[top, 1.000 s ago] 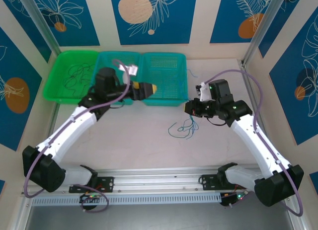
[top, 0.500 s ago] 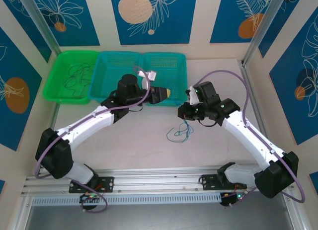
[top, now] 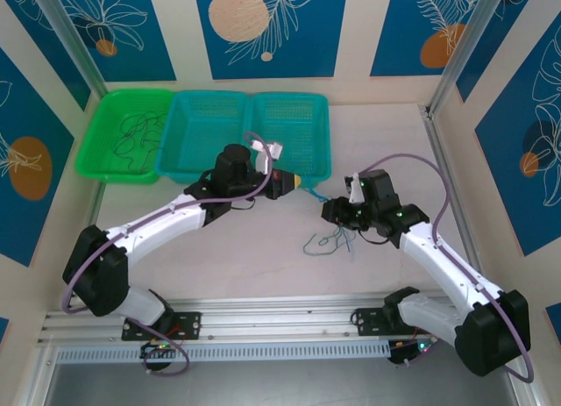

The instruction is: Untangle the cables

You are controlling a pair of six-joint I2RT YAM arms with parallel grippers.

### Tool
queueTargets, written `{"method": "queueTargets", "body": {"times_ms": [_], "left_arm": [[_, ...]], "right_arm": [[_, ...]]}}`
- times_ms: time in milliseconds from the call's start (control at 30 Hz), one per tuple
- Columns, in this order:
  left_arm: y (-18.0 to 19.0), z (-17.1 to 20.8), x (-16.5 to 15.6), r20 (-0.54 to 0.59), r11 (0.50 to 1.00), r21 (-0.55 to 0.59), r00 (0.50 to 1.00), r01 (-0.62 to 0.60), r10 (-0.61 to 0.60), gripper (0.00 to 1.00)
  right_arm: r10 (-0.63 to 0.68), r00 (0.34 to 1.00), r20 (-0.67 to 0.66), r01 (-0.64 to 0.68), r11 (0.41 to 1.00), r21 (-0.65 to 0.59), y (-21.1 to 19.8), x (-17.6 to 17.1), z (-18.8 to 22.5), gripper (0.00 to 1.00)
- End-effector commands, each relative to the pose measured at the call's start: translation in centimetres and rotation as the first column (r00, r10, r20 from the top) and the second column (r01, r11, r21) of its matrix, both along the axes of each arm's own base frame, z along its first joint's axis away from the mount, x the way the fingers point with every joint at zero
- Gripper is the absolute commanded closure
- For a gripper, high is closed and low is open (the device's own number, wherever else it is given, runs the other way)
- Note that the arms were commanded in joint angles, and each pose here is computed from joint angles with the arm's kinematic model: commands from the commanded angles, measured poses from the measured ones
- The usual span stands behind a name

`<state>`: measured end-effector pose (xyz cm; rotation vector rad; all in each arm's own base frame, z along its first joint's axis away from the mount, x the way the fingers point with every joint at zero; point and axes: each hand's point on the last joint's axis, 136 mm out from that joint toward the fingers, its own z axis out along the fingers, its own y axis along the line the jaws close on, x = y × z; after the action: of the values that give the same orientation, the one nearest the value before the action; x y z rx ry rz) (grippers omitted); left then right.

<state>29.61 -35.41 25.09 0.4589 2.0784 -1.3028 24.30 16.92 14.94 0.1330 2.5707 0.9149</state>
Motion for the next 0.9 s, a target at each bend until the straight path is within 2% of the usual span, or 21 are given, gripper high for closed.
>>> {"method": "queueTargets", "body": {"times_ms": [0,100,167,300,433,567,767,867], "left_arm": [[-0.9,-0.1,-0.1,0.095,0.998,-0.017,0.994,0.06,-0.058,1.0],[-1.8,-1.7,-0.7,0.095,0.995,-0.025,0.991,0.097,-0.094,1.0],[-2.1,-1.8,-0.9,0.102,0.993,-0.036,0.989,0.115,-0.111,1.0],[-2.1,-1.7,-0.8,0.105,0.993,-0.03,0.988,0.115,-0.112,1.0],[-2.2,-1.0,-1.1,0.114,0.991,-0.036,0.986,0.13,-0.125,1.0],[-2.2,-0.8,-1.3,0.113,0.99,-0.039,0.985,0.136,-0.131,1.0],[-2.2,-0.3,-1.6,0.115,0.987,-0.058,0.984,0.147,-0.14,1.0],[-2.1,-0.1,-1.8,0.12,0.988,-0.058,0.983,0.146,-0.139,1.0]], "right_arm": [[0.055,0.997,-0.062,-0.056,0.998,-0.012,-0.5,-1.4,0.4,0.58],[0.111,0.994,0.016,-0.111,0.994,-0.007,-0.5,-1.2,3.8,0.44],[0.153,0.985,0.086,-0.157,0.987,0.044,0.4,-1.2,6.1,0.41],[0.211,0.963,0.166,-0.236,0.961,0.143,2.4,-1.0,8.3,0.4],[0.222,0.955,0.194,-0.25,0.959,0.133,3.6,0.1,7.3,0.47],[0.224,0.95,0.218,-0.249,0.964,0.093,4.1,1.4,5.8,0.48],[0.196,0.958,0.208,-0.208,0.978,0.036,3.9,3.7,4.3,0.66],[0.179,0.966,0.187,-0.186,0.982,0.02,3.8,4.4,3.5,0.84]]}}
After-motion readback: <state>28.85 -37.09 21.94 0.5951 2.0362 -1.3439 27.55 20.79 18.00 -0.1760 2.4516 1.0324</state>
